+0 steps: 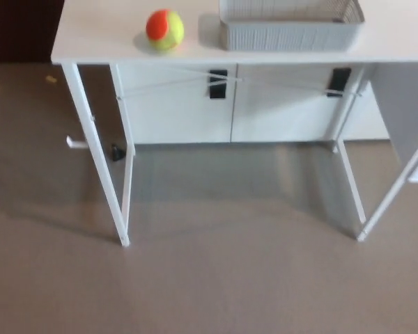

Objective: The robot walk towards a table in front and uses its left hand to pickup a tennis ball on the left side and put it in a container on the right hand side

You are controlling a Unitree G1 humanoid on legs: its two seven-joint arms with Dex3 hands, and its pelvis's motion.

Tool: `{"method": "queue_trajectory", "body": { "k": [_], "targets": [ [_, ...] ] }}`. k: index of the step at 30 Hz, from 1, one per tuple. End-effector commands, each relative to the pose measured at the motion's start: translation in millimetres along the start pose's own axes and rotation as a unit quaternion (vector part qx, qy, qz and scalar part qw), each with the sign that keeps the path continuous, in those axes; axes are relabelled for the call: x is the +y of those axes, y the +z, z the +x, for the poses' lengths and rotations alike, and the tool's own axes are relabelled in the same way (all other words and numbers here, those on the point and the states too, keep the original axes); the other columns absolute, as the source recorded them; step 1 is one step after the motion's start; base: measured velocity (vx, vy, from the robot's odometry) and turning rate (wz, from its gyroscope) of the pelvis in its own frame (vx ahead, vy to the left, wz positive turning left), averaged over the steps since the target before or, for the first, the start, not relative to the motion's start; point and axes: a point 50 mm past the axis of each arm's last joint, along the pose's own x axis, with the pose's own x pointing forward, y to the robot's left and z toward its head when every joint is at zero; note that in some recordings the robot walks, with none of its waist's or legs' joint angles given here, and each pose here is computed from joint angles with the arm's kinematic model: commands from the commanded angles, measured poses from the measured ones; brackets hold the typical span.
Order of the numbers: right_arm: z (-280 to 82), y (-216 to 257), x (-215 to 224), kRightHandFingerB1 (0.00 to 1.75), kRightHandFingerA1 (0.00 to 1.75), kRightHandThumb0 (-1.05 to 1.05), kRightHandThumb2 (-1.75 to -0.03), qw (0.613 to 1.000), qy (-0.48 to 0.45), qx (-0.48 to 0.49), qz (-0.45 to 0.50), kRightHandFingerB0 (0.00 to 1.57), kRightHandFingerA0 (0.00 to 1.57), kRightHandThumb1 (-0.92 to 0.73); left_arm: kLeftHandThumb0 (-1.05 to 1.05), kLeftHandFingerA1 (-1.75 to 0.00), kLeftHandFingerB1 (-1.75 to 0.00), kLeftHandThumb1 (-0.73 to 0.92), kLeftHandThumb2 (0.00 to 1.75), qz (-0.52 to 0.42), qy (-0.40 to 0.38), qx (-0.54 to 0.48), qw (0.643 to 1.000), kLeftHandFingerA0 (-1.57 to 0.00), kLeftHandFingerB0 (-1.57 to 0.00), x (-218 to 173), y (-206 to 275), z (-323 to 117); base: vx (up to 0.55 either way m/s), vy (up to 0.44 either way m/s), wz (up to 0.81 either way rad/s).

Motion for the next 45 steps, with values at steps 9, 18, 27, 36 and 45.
{"method": "queue_trajectory", "body": {
  "k": [9, 18, 27, 36, 45],
  "targets": [
    [1.7, 1.4, -5.2, 0.37, 0.48, -0.29, -0.57, 1.0, -0.008, -0.006, -0.007, 0.33, 0.47, -0.56, 0.01, -0.53, -0.47, 0.51, 0.93, 0.009, 0.001, -0.007, 1.0, -0.25, -0.13, 0.2, 4.1, 2.8, 0.31, -0.114, 0.13],
    [-0.8, 3.2, -3.7, 0.36, 0.47, -0.32, -0.58, 1.0, -0.004, -0.006, -0.015, 0.32, 0.46, -0.59, 0.01, -0.54, -0.48, 0.52, 0.93, 0.009, 0.005, -0.001, 1.0, -0.26, -0.14, 0.2, 1.8, 2.9, 0.15, 0.087, -0.07],
    [-2.9, 3.4, -3.2, 0.37, 0.49, -0.33, -0.58, 1.0, -0.002, -0.007, -0.018, 0.33, 0.47, -0.59, 0.0, -0.53, -0.47, 0.52, 0.94, 0.015, 0.0, -0.006, 1.0, -0.24, -0.13, 0.2, 0.5, -0.1, 0.19, 0.083, 0.01],
    [-2.8, 2.7, -3.0, 0.36, 0.47, -0.31, -0.58, 1.0, -0.002, -0.006, -0.014, 0.33, 0.46, -0.58, -0.01, -0.53, -0.48, 0.52, 0.93, 0.025, 0.004, -0.005, 1.0, -0.26, -0.14, 1.3, 1.4, 0.9, 0.27, -0.122, 0.07],
    [-0.8, 2.6, -3.4, 0.36, 0.48, -0.33, -0.58, 1.0, -0.006, -0.006, -0.015, 0.32, 0.47, -0.58, 0.0, -0.53, -0.48, 0.51, 0.93, 0.026, 0.002, -0.01, 1.0, -0.26, -0.14, 1.8, 3.6, 1.7, 0.17, 0.013, -0.12]
  ]
}}
